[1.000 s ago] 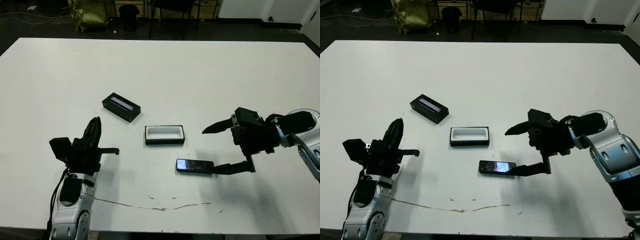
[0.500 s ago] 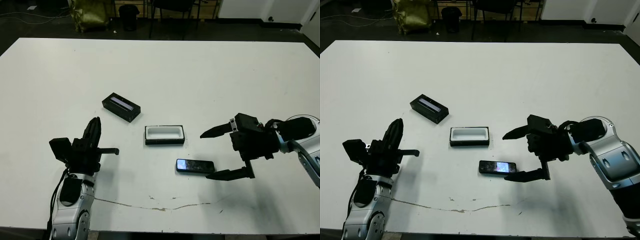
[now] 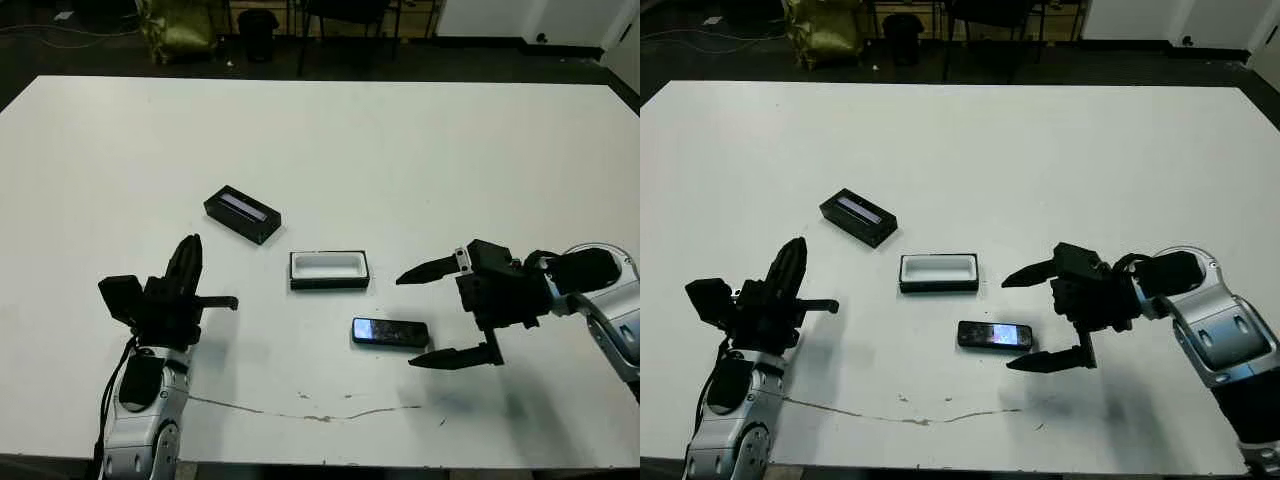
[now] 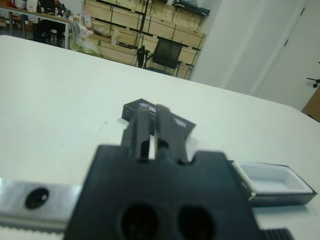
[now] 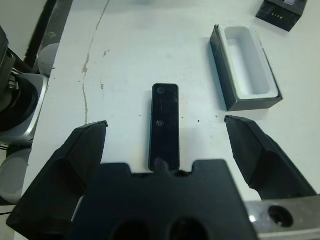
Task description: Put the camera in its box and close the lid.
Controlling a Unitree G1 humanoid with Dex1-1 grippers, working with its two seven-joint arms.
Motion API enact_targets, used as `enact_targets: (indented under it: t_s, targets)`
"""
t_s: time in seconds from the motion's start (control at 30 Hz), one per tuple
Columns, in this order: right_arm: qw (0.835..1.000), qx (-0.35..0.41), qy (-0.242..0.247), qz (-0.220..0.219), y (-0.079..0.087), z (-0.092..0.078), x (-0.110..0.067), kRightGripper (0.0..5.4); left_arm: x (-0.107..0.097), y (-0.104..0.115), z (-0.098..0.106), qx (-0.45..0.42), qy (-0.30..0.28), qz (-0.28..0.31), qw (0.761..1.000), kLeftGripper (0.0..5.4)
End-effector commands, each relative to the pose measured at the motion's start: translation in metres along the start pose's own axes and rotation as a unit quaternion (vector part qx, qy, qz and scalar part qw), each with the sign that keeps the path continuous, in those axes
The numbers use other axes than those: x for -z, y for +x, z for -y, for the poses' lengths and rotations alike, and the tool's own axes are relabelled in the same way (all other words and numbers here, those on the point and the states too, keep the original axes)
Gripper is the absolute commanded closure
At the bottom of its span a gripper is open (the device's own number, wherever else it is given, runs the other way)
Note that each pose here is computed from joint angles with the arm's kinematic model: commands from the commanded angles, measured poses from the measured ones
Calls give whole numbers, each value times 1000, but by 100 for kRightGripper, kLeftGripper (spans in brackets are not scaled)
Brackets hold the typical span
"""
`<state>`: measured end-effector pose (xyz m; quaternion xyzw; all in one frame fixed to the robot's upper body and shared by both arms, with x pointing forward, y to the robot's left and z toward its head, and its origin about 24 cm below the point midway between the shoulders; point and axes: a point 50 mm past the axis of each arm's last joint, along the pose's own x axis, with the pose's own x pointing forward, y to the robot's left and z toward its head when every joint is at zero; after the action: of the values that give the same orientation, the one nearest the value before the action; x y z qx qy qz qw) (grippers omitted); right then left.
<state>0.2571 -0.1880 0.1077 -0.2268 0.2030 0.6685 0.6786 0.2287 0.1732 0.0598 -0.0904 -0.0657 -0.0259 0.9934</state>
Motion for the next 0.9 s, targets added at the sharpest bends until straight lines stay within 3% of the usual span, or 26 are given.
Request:
enact_targets:
  t_s: [0.03,0.63,0.73,0.9]
  targets:
    - [999,-5,32,4,4,-4,14,1,4,-2,-4,-4,-4,-13,1000,540]
    - [998,16,58,-36,12,-4,31,6,4,-3,-4,-6,9,-14,1000,540]
    - [997,24,55,-47,11,-5,25,44,4,-3,-4,-11,7,-19,1000,540]
    - [997,43,40,-56,9,-9,13,157,4,-3,-3,-6,4,-15,1000,540]
